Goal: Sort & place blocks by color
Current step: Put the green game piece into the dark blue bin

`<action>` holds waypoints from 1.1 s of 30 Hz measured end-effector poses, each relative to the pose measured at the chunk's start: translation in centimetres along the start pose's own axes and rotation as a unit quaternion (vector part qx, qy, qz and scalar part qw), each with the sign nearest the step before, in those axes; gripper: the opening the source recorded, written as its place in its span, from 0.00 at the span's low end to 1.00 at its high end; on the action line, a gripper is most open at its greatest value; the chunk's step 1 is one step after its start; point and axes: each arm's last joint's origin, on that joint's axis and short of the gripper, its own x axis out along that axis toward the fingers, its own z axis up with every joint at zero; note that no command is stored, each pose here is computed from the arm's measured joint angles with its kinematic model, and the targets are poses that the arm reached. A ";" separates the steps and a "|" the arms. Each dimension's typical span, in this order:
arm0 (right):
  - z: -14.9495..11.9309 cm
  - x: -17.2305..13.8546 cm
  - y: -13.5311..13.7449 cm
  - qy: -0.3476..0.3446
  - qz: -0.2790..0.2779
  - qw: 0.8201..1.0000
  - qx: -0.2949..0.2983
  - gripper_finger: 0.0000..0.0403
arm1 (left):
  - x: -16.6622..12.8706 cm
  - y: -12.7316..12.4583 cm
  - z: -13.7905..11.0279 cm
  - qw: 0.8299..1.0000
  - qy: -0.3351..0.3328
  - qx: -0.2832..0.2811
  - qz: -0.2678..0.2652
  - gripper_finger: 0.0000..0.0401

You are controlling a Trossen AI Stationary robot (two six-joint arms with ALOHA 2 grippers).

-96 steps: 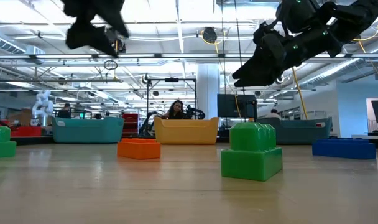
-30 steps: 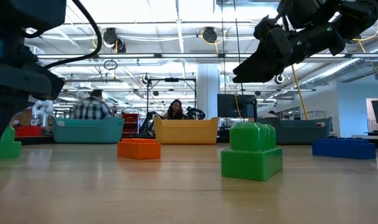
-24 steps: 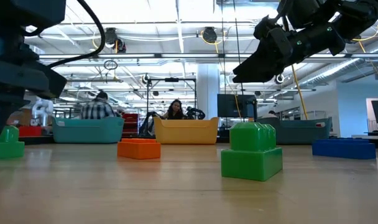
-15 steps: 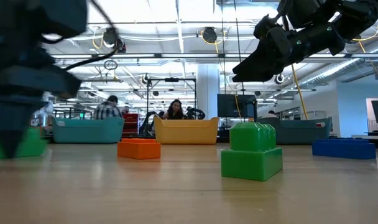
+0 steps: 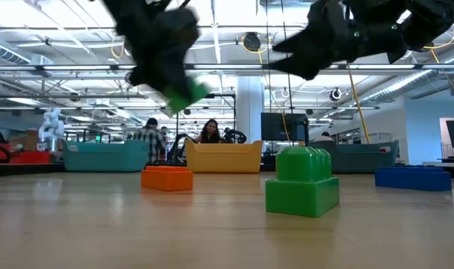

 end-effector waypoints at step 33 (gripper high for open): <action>0.2 1.8 1.2 -0.086 0.080 0.991 0.069 0.82 | 1.4 0.9 8.1 0.954 -0.209 0.142 -0.159 0.33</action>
